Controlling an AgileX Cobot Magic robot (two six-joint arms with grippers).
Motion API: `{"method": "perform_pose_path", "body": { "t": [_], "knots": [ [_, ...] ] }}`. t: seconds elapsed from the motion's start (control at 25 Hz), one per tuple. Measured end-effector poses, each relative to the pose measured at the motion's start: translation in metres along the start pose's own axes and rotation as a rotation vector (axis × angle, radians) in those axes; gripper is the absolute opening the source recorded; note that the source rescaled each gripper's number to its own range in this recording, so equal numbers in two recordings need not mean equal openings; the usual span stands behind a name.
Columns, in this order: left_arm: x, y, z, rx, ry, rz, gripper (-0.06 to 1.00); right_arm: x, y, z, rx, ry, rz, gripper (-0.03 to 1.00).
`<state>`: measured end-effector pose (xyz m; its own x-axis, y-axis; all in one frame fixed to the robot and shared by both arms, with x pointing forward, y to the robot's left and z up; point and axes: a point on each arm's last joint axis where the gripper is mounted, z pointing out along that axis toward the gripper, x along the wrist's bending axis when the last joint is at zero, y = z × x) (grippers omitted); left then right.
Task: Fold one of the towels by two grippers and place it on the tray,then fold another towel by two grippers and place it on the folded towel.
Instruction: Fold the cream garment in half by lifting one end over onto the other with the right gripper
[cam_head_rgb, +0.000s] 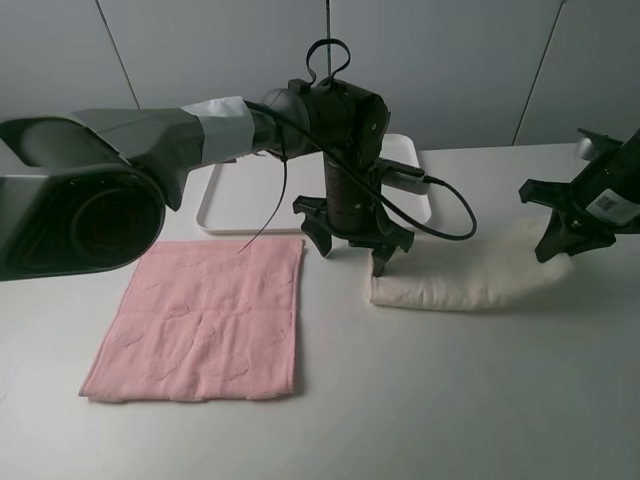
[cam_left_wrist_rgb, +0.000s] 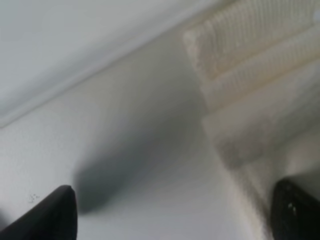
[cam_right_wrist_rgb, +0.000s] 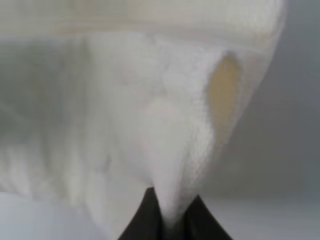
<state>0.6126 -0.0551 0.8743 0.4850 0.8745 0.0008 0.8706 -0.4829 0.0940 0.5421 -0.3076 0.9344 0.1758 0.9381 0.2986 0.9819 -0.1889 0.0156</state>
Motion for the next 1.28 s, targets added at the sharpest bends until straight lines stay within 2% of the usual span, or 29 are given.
{"method": "perform_pose_path", "body": {
  "t": [0.16,0.32,0.6,0.72,0.92,1.04,1.28],
  "knots": [
    [0.0,0.0,0.0,0.0,0.0,0.007,1.0,0.01,-0.004,-0.002,0.036,0.105,0.006,0.03],
    [0.0,0.0,0.0,0.0,0.001,0.014,1.0,0.019,-0.003,-0.003,0.029,0.214,0.024,0.03],
    [0.0,0.0,0.0,0.0,0.001,0.021,1.0,0.059,-0.011,0.012,0.025,0.273,-0.065,0.03],
    [0.005,0.001,0.0,0.008,-0.007,0.011,1.0,0.073,-0.011,0.019,0.018,0.349,-0.077,0.03],
    [0.022,0.003,0.002,0.032,-0.055,-0.034,1.0,0.073,-0.012,0.032,-0.004,0.406,-0.034,0.03],
    [0.029,0.005,0.002,0.036,-0.064,-0.047,1.0,0.073,-0.016,0.043,-0.006,0.472,0.003,0.03],
    [0.032,0.005,0.002,0.04,-0.069,-0.045,1.0,0.071,-0.021,0.06,-0.054,0.591,0.087,0.02]
  ]
}}
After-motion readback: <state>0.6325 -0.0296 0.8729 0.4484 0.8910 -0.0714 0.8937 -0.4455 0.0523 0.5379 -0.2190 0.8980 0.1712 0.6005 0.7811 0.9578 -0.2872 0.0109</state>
